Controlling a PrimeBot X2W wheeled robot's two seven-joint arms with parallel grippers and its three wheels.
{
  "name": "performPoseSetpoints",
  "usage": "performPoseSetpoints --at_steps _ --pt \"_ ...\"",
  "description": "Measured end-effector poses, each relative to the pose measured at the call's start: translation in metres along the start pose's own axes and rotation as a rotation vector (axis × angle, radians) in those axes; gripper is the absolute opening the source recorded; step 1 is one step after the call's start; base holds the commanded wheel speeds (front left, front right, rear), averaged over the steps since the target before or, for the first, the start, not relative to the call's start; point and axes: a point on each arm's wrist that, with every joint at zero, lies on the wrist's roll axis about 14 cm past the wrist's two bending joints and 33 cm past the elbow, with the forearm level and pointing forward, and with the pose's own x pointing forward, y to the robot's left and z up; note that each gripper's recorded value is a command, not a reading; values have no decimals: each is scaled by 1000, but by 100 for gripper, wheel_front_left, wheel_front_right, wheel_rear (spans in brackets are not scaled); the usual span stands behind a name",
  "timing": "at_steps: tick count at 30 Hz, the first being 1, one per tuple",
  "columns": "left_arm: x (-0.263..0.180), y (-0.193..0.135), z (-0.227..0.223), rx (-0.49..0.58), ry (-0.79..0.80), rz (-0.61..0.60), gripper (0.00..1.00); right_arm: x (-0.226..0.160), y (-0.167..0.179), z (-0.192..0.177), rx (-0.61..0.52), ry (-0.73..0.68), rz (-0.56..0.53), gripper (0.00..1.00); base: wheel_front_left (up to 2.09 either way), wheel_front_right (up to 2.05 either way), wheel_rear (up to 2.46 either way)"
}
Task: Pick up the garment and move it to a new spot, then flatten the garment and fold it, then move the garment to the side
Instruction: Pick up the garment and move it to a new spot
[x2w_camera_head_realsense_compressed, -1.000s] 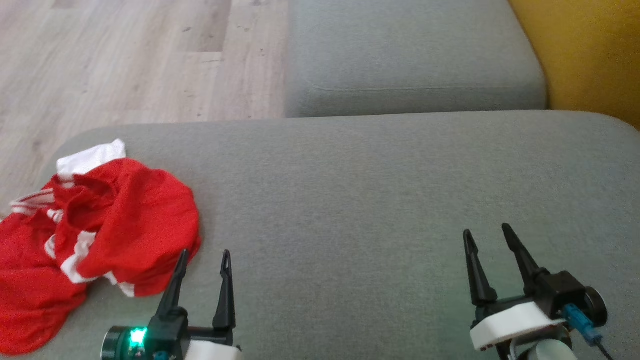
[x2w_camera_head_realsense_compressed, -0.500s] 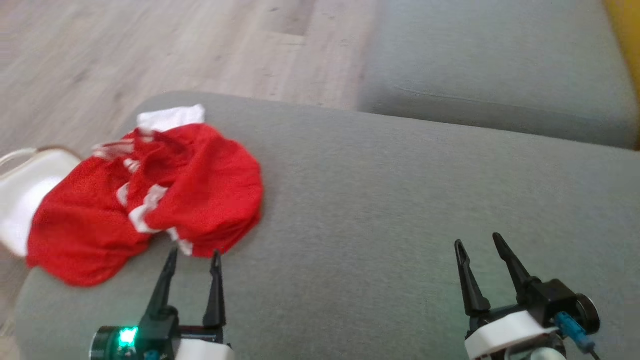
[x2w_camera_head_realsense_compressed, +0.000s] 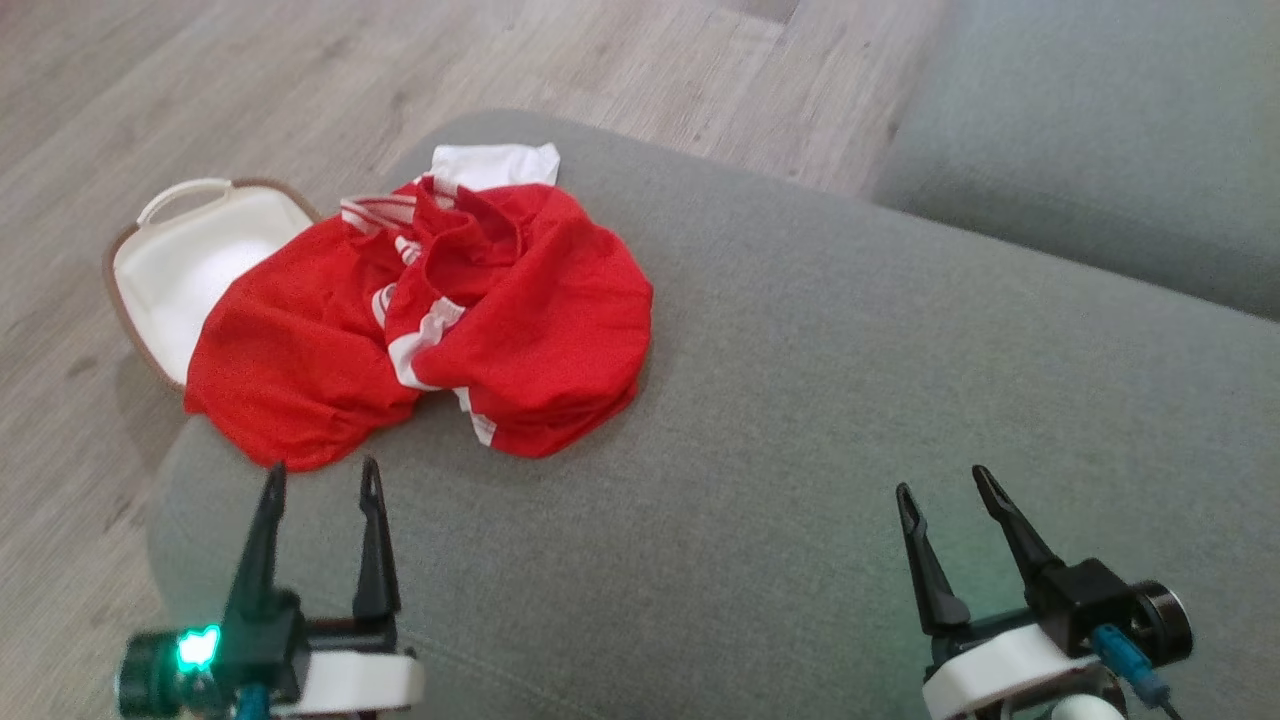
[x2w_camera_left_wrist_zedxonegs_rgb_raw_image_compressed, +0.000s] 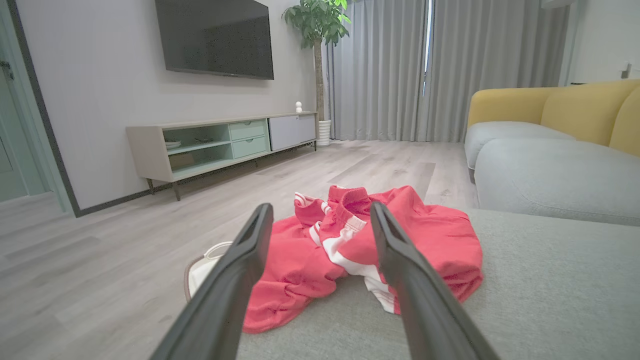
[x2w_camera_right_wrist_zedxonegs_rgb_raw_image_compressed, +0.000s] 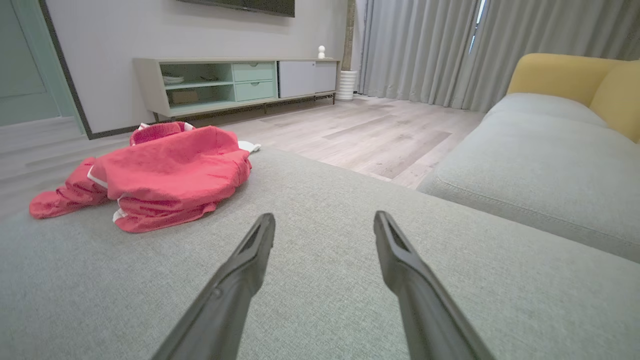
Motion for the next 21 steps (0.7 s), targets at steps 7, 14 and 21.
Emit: performPoseSetpoints --at_steps 7,14,21 --pt "73 9 57 139 -155 -37 100 13 2 -25 -60 57 51 100 0 0 0" --pt "166 -13 48 201 -55 -107 100 31 -38 -43 -88 72 32 100 0 0 0" --pt "222 -32 -34 201 384 -130 100 37 -64 -66 -74 89 12 100 0 0 0"
